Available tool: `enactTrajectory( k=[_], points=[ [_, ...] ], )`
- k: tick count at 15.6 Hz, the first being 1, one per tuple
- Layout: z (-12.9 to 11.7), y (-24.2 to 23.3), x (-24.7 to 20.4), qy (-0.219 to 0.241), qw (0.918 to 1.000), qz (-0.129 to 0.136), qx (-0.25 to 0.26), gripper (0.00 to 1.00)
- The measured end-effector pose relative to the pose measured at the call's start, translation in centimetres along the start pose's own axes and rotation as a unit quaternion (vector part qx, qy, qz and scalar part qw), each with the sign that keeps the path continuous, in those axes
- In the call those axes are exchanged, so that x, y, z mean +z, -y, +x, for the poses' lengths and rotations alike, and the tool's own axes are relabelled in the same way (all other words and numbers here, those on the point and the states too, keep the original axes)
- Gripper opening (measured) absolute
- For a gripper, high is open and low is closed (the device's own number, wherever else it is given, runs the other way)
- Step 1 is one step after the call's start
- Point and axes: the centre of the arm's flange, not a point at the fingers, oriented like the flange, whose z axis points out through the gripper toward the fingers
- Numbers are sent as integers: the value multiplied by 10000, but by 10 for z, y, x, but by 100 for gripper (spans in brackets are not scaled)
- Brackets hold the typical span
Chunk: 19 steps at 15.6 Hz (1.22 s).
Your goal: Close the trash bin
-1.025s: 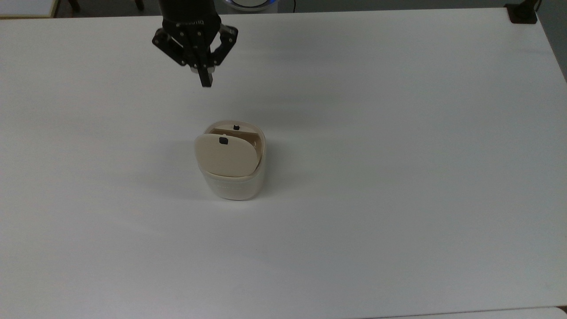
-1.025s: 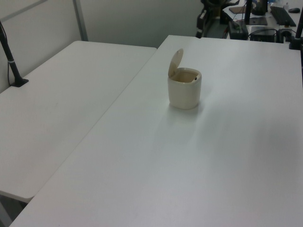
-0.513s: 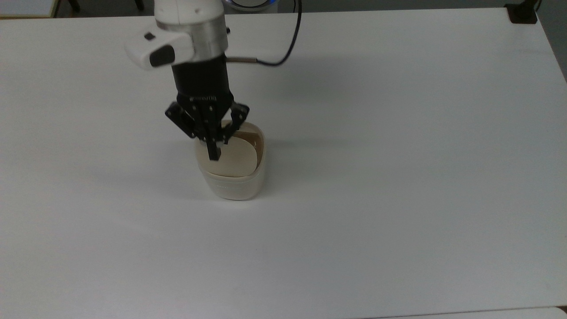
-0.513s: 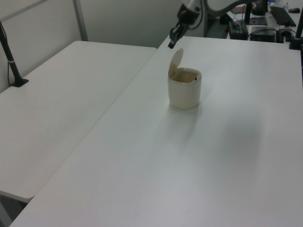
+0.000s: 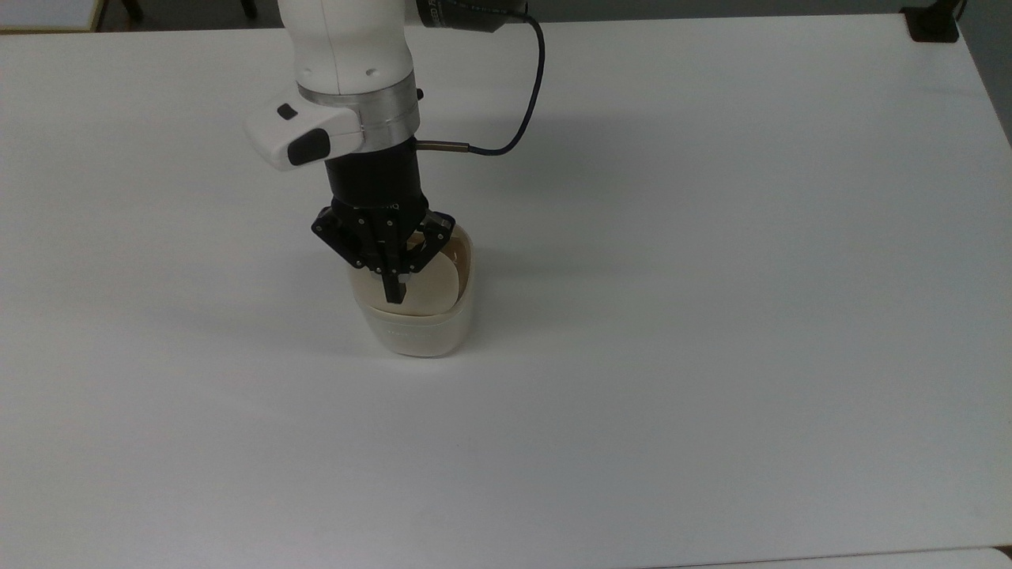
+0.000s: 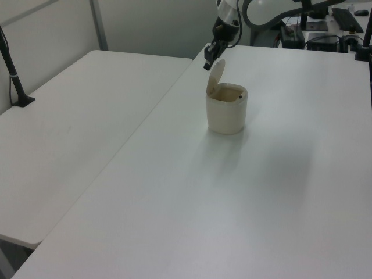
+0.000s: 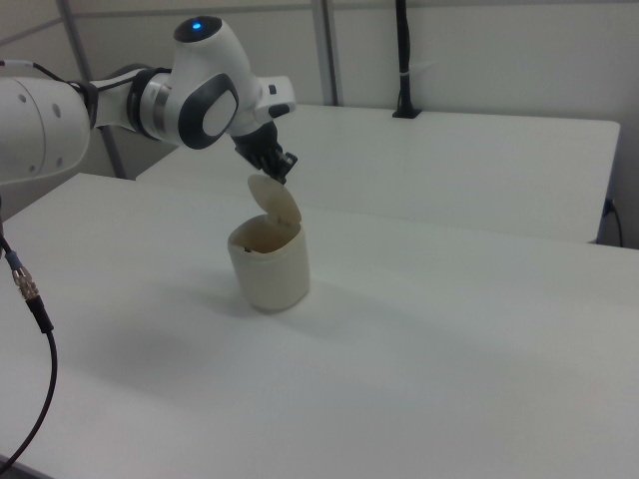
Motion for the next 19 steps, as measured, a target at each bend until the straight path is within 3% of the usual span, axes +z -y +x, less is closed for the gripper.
enactTrajectory(
  k=[5,9,14,19],
  points=[
    [-19,-2,-6,846,9959,-18,-316,1],
    [-29,-4,-1,1117,9932,-28,-321,1],
    [-51,-2,39,1515,9872,-177,-468,1],
    [-51,0,38,1504,9870,-216,-522,1]
  ],
)
